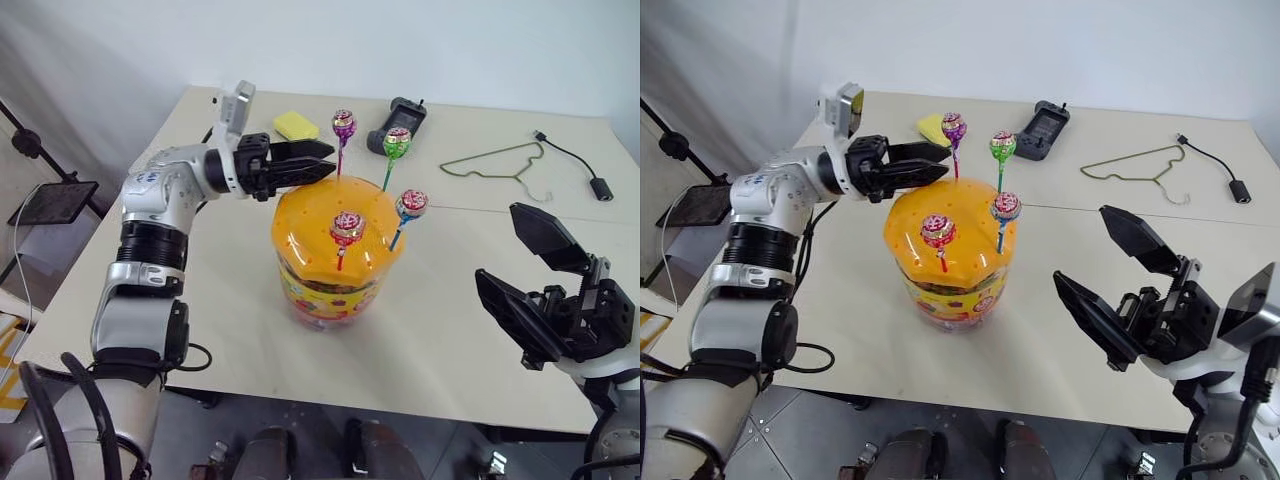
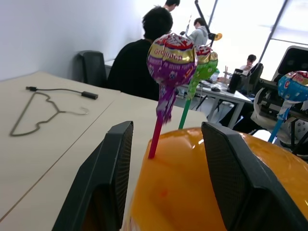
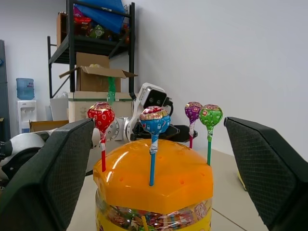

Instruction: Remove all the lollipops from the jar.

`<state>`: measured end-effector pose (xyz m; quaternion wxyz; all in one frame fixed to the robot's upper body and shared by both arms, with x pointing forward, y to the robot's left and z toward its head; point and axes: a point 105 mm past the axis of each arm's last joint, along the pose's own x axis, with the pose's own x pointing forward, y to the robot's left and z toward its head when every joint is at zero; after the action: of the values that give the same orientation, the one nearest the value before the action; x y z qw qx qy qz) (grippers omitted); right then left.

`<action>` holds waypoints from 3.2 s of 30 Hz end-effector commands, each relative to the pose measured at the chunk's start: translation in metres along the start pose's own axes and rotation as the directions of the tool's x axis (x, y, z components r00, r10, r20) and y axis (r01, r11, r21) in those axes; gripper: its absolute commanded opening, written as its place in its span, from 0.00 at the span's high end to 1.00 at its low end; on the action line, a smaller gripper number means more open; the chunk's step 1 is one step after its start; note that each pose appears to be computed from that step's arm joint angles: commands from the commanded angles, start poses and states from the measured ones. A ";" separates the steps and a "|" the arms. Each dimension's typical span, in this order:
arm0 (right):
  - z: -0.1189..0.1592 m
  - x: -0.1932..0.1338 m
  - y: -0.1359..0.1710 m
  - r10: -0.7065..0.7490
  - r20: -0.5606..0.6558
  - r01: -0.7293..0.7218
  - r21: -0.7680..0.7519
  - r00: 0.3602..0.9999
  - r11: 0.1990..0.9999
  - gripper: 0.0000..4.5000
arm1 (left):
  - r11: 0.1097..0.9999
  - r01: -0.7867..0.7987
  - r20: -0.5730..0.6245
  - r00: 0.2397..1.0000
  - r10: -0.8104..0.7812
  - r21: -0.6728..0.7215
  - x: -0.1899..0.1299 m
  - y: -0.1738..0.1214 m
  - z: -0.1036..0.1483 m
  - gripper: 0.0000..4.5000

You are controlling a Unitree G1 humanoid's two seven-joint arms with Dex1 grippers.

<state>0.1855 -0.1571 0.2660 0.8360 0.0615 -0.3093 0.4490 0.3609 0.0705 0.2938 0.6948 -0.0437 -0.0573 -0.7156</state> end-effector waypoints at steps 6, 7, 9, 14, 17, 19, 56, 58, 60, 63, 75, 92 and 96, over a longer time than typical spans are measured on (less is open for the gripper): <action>0.013 0.003 0.003 -0.011 0.050 0.011 -0.001 0.999 1.000 0.00 | 1.000 -0.025 -0.017 1.000 0.025 -0.001 0.008 0.008 0.005 0.60; 0.012 0.002 0.003 -0.015 0.047 0.015 -0.003 0.999 1.000 0.00 | 1.000 -0.022 -0.015 1.000 0.022 -0.003 0.007 0.007 0.005 0.66; 0.012 0.001 0.002 -0.023 0.043 0.024 -0.006 0.999 1.000 0.00 | 1.000 -0.017 -0.009 1.000 0.016 -0.011 0.007 0.007 0.006 0.81; 0.011 -0.001 0.001 -0.030 0.041 0.030 -0.010 0.999 0.999 0.00 | 1.000 0.021 0.022 1.000 -0.020 -0.023 0.010 0.003 0.010 1.00; 0.011 -0.001 0.000 -0.030 0.043 0.030 -0.014 0.999 0.999 0.00 | 1.000 0.014 0.106 0.994 -0.016 0.018 0.011 0.004 0.022 1.00; 0.011 0.000 -0.001 -0.027 0.045 0.028 -0.016 0.999 0.999 0.00 | 1.000 -0.021 0.288 0.957 0.024 -0.012 0.001 0.009 0.048 1.00; -0.035 -0.017 -0.023 0.312 -0.383 -0.327 0.025 0.870 0.945 0.00 | 0.739 -0.673 -0.475 0.640 0.604 0.033 -0.226 -0.091 -0.103 0.24; -0.027 -0.009 -0.027 0.262 -0.321 -0.273 0.012 0.910 0.962 0.00 | 0.798 -0.594 -0.314 0.743 0.591 0.097 -0.220 -0.088 -0.073 0.11; -0.026 -0.005 -0.030 0.218 -0.293 -0.221 0.025 0.931 0.975 0.00 | 0.850 -0.525 -0.156 0.837 0.525 0.046 -0.208 -0.092 -0.045 0.01; -0.028 0.004 -0.029 0.218 -0.285 -0.218 0.032 0.933 0.975 0.00 | 0.916 -0.399 -0.004 0.917 0.399 -0.033 -0.189 -0.102 -0.020 0.01; -0.048 0.056 -0.005 0.320 -0.295 -0.302 0.106 0.900 0.947 0.00 | 0.983 -0.178 0.244 0.952 0.184 -0.049 -0.129 -0.122 -0.003 0.01; -0.019 0.076 -0.025 0.257 -0.054 -0.249 0.123 0.965 0.960 0.99 | 0.995 -0.095 0.230 0.969 0.094 -0.006 -0.115 -0.122 -0.004 0.00; 0.011 0.060 -0.063 0.121 -0.078 -0.109 0.146 0.990 0.983 0.99 | 0.998 -0.030 0.145 0.989 0.022 0.053 -0.104 -0.126 -0.002 0.00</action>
<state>0.2561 -0.1329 0.3032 0.8029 0.0702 -0.2243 0.5478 0.2467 0.1812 0.2652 0.7120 -0.1225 -0.1148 -0.6819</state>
